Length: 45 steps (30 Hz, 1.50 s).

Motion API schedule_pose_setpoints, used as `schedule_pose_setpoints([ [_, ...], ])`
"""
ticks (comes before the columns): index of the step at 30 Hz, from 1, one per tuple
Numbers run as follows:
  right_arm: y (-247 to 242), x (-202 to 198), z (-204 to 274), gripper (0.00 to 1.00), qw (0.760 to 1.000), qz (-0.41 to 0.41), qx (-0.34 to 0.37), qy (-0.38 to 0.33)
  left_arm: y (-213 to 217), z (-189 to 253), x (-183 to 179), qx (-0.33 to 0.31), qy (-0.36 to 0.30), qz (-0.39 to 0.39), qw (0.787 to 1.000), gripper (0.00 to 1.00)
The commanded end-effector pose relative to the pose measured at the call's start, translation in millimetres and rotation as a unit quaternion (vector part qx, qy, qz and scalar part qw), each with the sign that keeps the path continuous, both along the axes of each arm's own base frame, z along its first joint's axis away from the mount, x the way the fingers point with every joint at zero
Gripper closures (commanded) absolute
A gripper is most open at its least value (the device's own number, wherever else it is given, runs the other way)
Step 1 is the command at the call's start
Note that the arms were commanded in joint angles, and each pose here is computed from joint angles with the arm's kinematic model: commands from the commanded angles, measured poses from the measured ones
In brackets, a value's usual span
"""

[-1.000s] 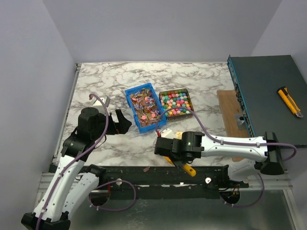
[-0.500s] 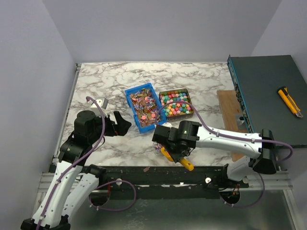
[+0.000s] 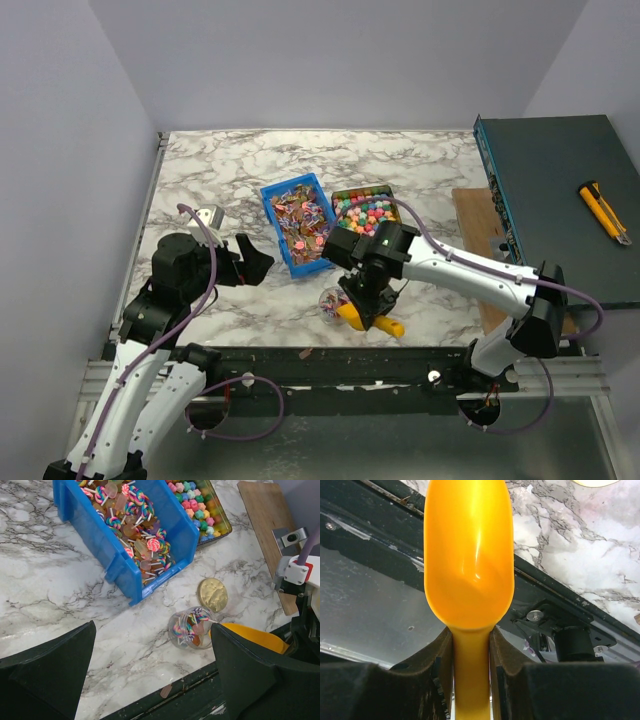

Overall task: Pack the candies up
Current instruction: Place the fake candies in the packing bottle, then scoop the fake candies from the storage box.

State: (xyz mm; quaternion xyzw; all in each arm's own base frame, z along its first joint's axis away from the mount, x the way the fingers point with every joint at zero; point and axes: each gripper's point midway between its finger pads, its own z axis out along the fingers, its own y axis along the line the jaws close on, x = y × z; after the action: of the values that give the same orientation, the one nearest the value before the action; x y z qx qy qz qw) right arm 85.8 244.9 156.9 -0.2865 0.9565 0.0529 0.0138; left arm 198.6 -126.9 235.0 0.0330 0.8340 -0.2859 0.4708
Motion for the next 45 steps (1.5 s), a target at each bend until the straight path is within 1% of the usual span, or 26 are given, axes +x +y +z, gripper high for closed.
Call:
schedule_pose_setpoints([
  [1,1.9,-4.4,14.9,0.99,0.999,0.01,0.018,0.043,-1.7,-5.9,-4.2,-0.003,0.008,-0.008,1.0,0.01],
  [9,5.8,7.5,31.6,0.99,0.997,-0.002,0.056,0.048,-2.9,-5.9,-5.0,-0.002,0.007,-0.011,1.0,0.01],
  [14,-3.0,31.5,37.4,0.99,0.998,-0.026,0.056,0.012,-3.8,-6.3,-5.4,-0.002,0.008,-0.013,1.0,0.01],
  [20,-12.9,64.2,41.1,0.99,0.997,-0.048,0.032,-0.053,-4.9,-7.9,-5.0,-0.001,0.012,-0.015,1.0,0.01],
  [24,-26.4,95.9,44.6,0.99,0.992,-0.057,-0.001,-0.114,-5.3,-8.9,-4.5,0.0,0.014,-0.015,1.0,0.01],
  [26,-34.7,108.3,42.4,0.99,0.988,-0.069,-0.023,-0.134,-5.0,-9.6,-4.2,0.001,0.015,-0.014,1.0,0.01],
  [28,-33.8,116.8,40.2,0.99,0.986,-0.072,-0.024,-0.145,-4.8,-10.1,-3.7,0.002,0.016,-0.014,1.0,0.01],
  [35,-50.8,161.8,45.7,0.99,0.961,-0.085,-0.089,-0.248,-6.2,-12.3,-3.6,0.003,0.02,-0.017,1.0,0.01],
  [39,-50.7,184.2,43.5,0.99,0.951,-0.07,-0.102,-0.283,-6.4,-13.4,-3.1,0.004,0.023,-0.017,1.0,0.01],
  [45,-51.2,212.4,38.8,0.99,0.94,-0.007,-0.128,-0.315,-6.1,-14.4,-2.2,0.006,0.024,-0.015,1.0,0.01],
])
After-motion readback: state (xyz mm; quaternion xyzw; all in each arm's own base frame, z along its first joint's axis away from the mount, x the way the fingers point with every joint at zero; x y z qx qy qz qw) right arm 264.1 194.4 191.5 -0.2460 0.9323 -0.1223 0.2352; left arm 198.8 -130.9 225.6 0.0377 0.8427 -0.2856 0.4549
